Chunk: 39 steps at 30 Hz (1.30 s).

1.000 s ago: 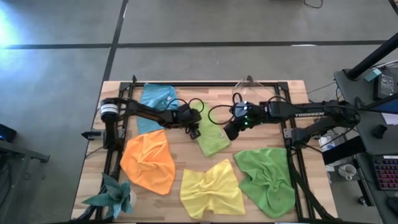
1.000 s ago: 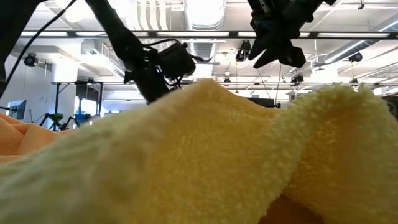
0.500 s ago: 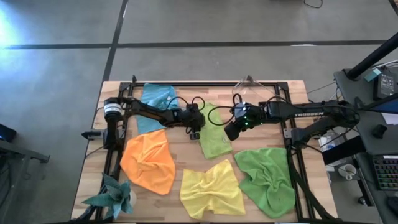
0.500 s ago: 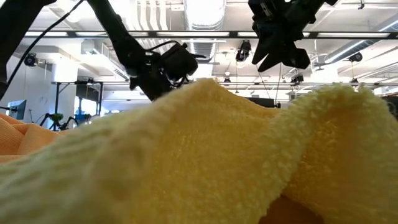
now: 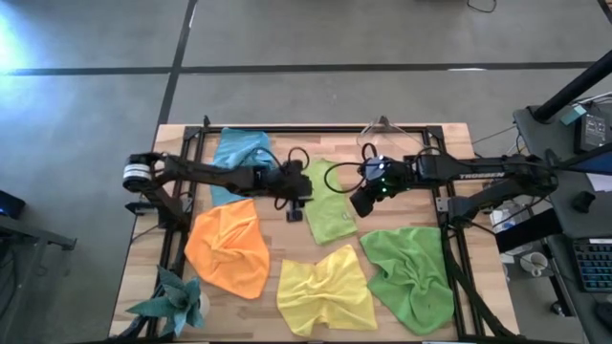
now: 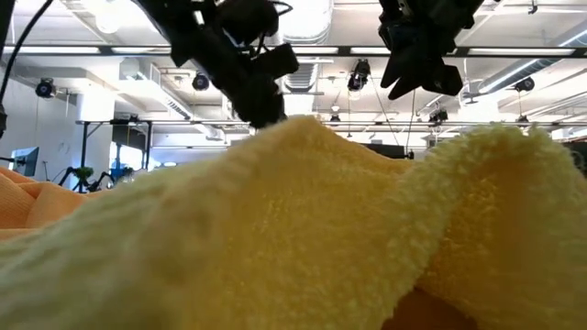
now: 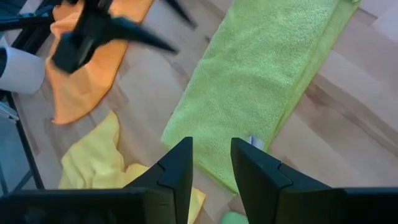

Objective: Fold microfiber towels
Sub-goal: Fold the light green microfiber cloth

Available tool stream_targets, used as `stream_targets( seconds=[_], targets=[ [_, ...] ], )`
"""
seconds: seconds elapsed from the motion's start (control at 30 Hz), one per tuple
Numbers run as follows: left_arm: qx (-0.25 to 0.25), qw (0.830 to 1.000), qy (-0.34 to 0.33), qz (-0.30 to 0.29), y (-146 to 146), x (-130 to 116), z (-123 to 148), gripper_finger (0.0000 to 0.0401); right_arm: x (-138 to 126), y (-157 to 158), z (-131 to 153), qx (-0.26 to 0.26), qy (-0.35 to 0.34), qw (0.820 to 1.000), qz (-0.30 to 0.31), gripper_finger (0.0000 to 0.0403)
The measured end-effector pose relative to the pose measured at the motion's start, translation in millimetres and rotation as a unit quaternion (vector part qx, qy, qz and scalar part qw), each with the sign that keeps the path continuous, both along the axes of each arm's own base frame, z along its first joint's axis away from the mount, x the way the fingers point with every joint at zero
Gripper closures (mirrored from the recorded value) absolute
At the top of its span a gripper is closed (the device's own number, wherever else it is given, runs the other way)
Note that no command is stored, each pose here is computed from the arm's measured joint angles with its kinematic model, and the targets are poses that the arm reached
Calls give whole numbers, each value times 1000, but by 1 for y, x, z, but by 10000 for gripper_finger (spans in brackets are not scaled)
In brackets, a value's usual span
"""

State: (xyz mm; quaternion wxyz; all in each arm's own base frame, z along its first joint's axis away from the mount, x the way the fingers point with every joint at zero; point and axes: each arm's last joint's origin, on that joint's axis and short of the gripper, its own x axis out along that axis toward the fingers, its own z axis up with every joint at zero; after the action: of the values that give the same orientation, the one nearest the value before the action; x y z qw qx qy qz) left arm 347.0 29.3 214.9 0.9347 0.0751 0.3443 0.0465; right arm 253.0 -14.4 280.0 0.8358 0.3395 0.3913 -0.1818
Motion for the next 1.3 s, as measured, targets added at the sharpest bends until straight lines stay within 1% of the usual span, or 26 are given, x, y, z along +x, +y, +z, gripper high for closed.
stream_targets(
  seconds=[0.1,0.23,0.3,0.4,0.73,0.9,0.97,1.07,1.2,1.3],
  targets=[
    [-11,1000,-9,-19,-20,8,-8,271,-1,0,1,0,-3,1000,0,296],
    [-12,999,17,-34,-38,18,-37,271,-1,0,2,-1,-5,1000,0,296],
    [-26,999,29,-22,-42,21,-49,271,0,0,1,-3,-6,1000,1,296],
    [-46,998,34,-4,-46,26,-59,271,1,0,1,-4,-7,1000,1,296],
    [-55,996,69,5,-49,30,-86,271,2,0,2,-6,-14,1000,-1,296],
    [-49,993,106,3,-50,25,-88,271,2,0,2,-10,-14,1000,3,296],
    [-30,991,129,-15,-50,20,-86,271,2,0,1,-10,-15,1000,4,296],
    [6,985,166,-55,-50,10,-79,271,1,0,-3,-11,-8,1000,5,296],
    [32,975,204,-86,-49,-3,-67,271,0,0,-9,-11,1,1000,6,296],
    [41,974,202,-94,-49,-8,-54,271,-1,0,-13,-11,8,1000,7,296]
  ],
)
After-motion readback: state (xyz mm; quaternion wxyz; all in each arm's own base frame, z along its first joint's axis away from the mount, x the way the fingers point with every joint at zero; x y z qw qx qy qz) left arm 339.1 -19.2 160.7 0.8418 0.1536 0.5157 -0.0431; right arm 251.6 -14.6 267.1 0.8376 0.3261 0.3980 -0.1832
